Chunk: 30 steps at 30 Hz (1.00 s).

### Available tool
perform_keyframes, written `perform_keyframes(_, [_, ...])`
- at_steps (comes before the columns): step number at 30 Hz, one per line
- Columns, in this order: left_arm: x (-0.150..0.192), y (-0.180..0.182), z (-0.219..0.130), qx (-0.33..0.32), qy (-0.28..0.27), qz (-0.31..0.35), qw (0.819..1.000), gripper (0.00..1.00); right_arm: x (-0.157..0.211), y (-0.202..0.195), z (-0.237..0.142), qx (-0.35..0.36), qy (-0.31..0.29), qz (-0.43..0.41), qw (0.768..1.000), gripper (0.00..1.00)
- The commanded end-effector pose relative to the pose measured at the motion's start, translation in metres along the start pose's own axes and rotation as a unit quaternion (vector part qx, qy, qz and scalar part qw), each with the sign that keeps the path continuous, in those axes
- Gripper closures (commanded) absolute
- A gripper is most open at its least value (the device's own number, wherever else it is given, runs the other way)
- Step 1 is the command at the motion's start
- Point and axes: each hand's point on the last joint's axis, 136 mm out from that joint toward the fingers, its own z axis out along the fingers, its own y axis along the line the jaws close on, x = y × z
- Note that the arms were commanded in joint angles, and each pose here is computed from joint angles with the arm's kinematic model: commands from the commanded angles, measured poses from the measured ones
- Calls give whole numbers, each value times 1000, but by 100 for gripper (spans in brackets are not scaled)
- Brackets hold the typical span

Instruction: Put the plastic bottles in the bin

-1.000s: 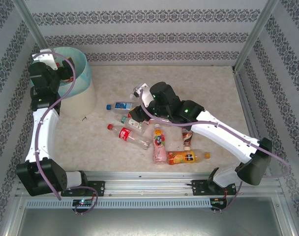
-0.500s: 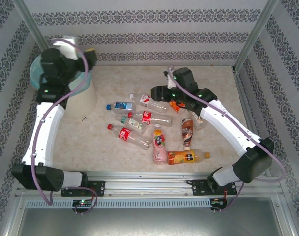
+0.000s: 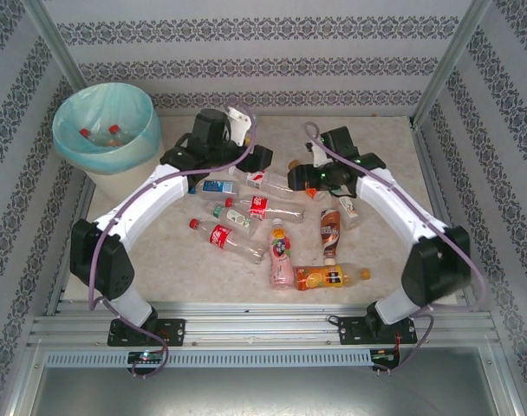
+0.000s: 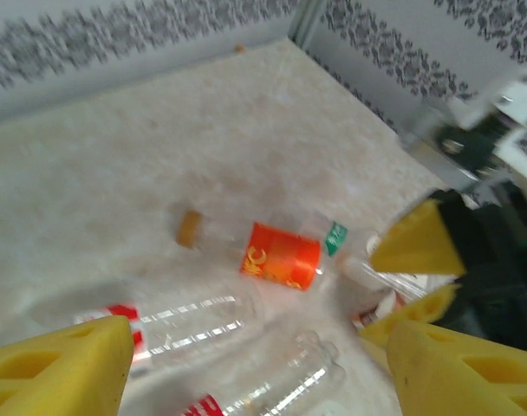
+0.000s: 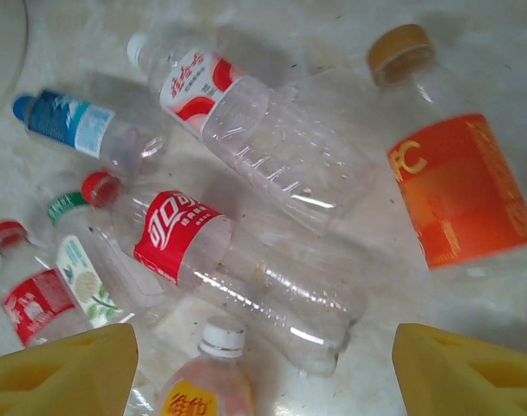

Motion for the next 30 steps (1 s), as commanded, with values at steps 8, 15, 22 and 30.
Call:
perform_keyframes(8, [-19,44,-18,-130,-21,-3,991,20,-36,16,70,-6,23,-242,970,21])
perform_keyframes(15, [-34,88,-54,-217,-94,-41,971,19,-29,11,101,-14,66,-309,949,19])
perform_keyframes(22, [-15,128,-81,-267,-131,-117,948,20,-18,9,125,-34,96,-342,934,18])
perform_keyframes(30, [-9,134,-84,-240,-131,-149,950,22,-10,-3,146,-20,146,-365,919,19])
